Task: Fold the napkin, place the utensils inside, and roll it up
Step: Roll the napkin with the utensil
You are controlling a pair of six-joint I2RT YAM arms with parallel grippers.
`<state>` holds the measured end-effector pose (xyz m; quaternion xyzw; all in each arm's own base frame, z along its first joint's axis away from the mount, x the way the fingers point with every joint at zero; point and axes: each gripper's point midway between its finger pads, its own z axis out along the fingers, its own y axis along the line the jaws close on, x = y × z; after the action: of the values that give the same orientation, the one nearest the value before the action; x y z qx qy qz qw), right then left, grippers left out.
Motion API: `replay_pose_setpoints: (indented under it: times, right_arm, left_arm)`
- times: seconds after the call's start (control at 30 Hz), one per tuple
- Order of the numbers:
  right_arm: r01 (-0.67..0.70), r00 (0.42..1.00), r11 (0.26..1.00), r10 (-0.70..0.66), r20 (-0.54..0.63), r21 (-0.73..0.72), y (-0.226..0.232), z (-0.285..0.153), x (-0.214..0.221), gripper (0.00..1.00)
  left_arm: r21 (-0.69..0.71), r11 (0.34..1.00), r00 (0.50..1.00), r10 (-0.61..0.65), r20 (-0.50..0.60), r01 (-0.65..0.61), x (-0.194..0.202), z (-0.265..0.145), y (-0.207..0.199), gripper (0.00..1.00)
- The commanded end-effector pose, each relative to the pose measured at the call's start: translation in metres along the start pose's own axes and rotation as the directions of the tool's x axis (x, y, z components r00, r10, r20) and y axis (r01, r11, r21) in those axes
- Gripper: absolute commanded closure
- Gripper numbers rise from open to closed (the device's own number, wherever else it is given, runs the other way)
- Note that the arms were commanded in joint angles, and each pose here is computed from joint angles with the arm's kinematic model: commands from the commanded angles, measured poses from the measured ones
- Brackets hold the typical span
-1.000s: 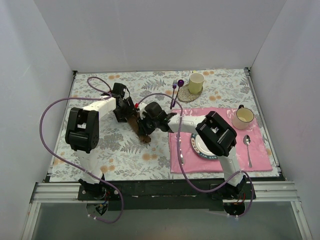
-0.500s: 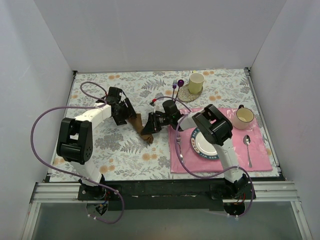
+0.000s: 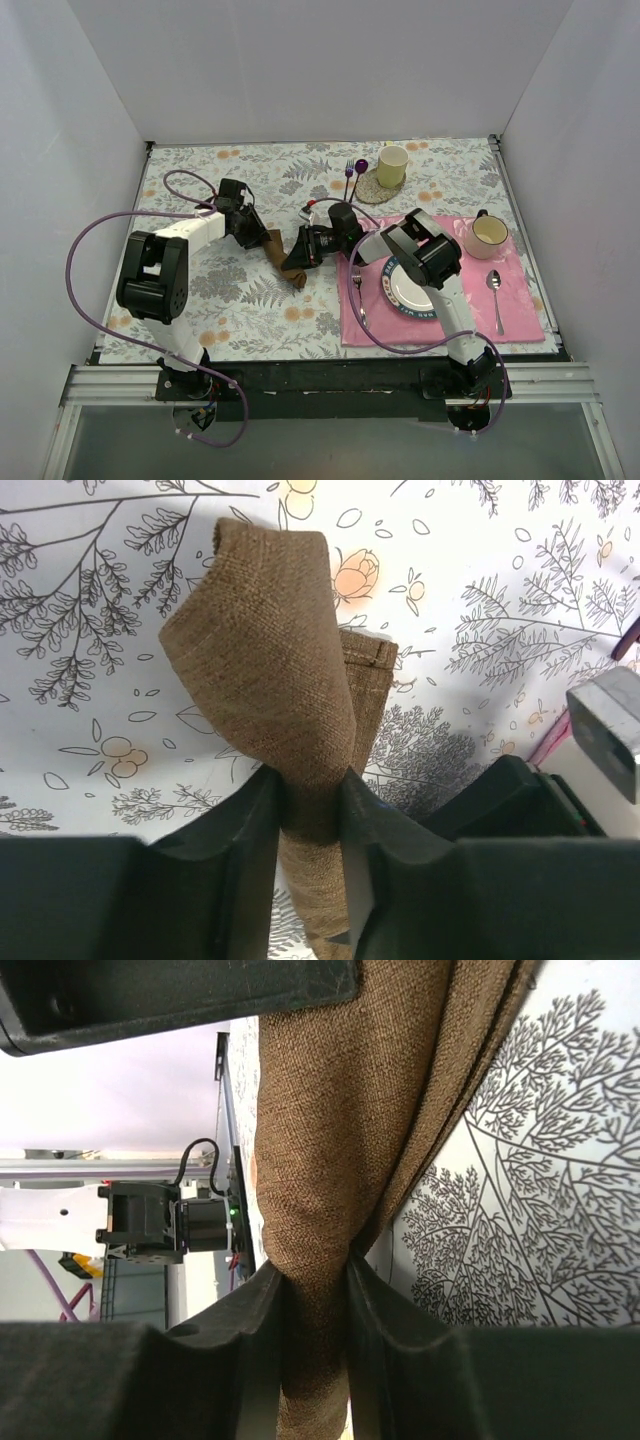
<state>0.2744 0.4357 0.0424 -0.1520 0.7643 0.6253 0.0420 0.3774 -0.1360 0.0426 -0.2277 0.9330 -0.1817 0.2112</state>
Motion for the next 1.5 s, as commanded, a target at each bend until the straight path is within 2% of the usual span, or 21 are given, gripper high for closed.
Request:
replay_pose_setpoints:
  times: [0.0, 0.1, 0.13, 0.17, 0.23, 0.27, 0.33, 0.37, 0.4, 0.47, 0.5, 0.6, 0.7, 0.9, 1.1, 1.2, 1.23, 1.33, 1.37, 1.43, 1.47]
  right_arm:
    - [-0.002, 1.000, 1.000, 0.003, -0.020, 0.017, -0.004, -0.001, 0.002, 0.63]
    - [0.088, 0.996, 0.992, -0.084, -0.040, 0.094, -0.005, -0.002, -0.004, 0.49]
    - [0.196, 0.980, 0.974, -0.192, -0.047, 0.112, -0.002, -0.004, -0.010, 0.43]
    - [0.169, 0.983, 0.970, -0.154, -0.095, 0.176, -0.009, -0.007, 0.000, 0.40]
    - [0.284, 0.959, 0.924, -0.271, -0.084, 0.255, 0.004, -0.008, -0.021, 0.34]
    - [0.348, 0.937, 0.889, -0.319, -0.142, 0.298, 0.002, -0.008, -0.015, 0.32]
    - [0.439, 0.896, 0.789, -0.417, -0.150, 0.431, 0.010, -0.013, -0.034, 0.28]
    - [0.518, 0.852, 0.721, -0.484, -0.202, 0.460, 0.012, -0.009, -0.030, 0.27]
    - [0.535, 0.831, 0.628, -0.510, -0.221, 0.565, 0.004, -0.017, -0.038, 0.25]
    - [0.606, 0.765, 0.510, -0.585, -0.270, 0.611, 0.015, -0.011, -0.035, 0.22]
    - [0.626, 0.725, 0.409, -0.620, -0.302, 0.664, 0.011, -0.017, -0.042, 0.21]
    - [0.652, 0.650, 0.243, -0.667, -0.364, 0.718, 0.016, -0.010, -0.041, 0.19]
    - [0.675, 0.586, 0.133, -0.695, -0.417, 0.726, 0.020, 0.000, -0.040, 0.18]
    - [0.679, 0.554, 0.017, -0.668, -0.497, 0.734, 0.003, 0.009, -0.037, 0.17]
    - [0.679, 0.564, 0.010, -0.647, -0.513, 0.734, -0.016, 0.009, -0.032, 0.24]
    - [0.674, 0.589, 0.044, -0.634, -0.501, 0.738, -0.021, 0.008, -0.029, 0.36]
    - [0.667, 0.605, 0.062, -0.627, -0.491, 0.742, -0.023, 0.004, -0.029, 0.45]
    - [0.659, 0.643, 0.151, -0.621, -0.448, 0.736, -0.026, 0.000, -0.024, 0.54]
    - [0.656, 0.668, 0.226, -0.617, -0.415, 0.720, -0.023, 0.006, -0.019, 0.56]
    - [0.623, 0.712, 0.318, -0.608, -0.351, 0.715, -0.021, 0.004, -0.021, 0.63]
    - [0.629, 0.729, 0.386, -0.595, -0.339, 0.674, -0.021, 0.009, -0.012, 0.66]
  left_arm:
    - [-0.049, 0.999, 1.000, 0.001, -0.003, -0.001, -0.003, 0.009, 0.008, 0.80]
    - [-0.069, 0.998, 1.000, 0.011, -0.018, -0.012, -0.003, 0.010, 0.010, 0.90]
    - [-0.076, 0.997, 0.999, 0.015, -0.031, -0.017, -0.001, 0.010, 0.011, 0.93]
    - [-0.074, 0.997, 0.999, 0.016, -0.033, -0.019, -0.003, 0.009, 0.009, 0.94]
    - [-0.081, 0.997, 0.998, 0.013, -0.059, -0.018, 0.001, 0.011, 0.011, 0.96]
    - [-0.071, 0.997, 0.998, 0.019, -0.064, -0.024, 0.000, 0.010, 0.007, 0.97]
    - [-0.072, 0.997, 0.995, 0.020, -0.094, -0.027, 0.004, 0.012, 0.007, 0.97]
    - [-0.075, 0.997, 0.994, 0.024, -0.105, -0.032, 0.006, 0.013, 0.008, 0.97]
    - [-0.072, 0.997, 0.994, 0.025, -0.108, -0.033, 0.003, 0.012, 0.005, 0.97]
    - [-0.090, 0.995, 0.991, 0.024, -0.134, -0.037, 0.008, 0.014, 0.009, 0.98]
    - [-0.087, 0.995, 0.991, 0.029, -0.134, -0.041, 0.006, 0.013, 0.007, 0.98]
    - [-0.092, 0.995, 0.986, 0.028, -0.163, -0.044, 0.011, 0.016, 0.009, 0.98]
    - [-0.085, 0.996, 0.981, 0.019, -0.191, -0.036, 0.016, 0.018, 0.008, 0.98]
    - [-0.080, 0.996, 0.979, 0.016, -0.201, -0.033, 0.019, 0.019, 0.008, 0.98]
    - [-0.079, 0.996, 0.979, 0.022, -0.201, -0.039, 0.018, 0.017, 0.009, 0.98]
    - [-0.080, 0.996, 0.980, 0.031, -0.196, -0.047, 0.017, 0.017, 0.009, 0.98]
    - [-0.080, 0.996, 0.981, 0.034, -0.188, -0.050, 0.016, 0.016, 0.009, 0.98]
    - [-0.074, 0.996, 0.984, 0.045, -0.175, -0.058, 0.012, 0.013, 0.008, 0.92]
    - [-0.067, 0.996, 0.985, 0.047, -0.167, -0.059, 0.009, 0.012, 0.006, 0.83]
    - [-0.054, 0.997, 0.988, 0.051, -0.145, -0.059, 0.003, 0.009, 0.003, 0.73]
    - [-0.045, 0.997, 0.989, 0.053, -0.135, -0.059, 0.000, 0.006, 0.001, 0.61]
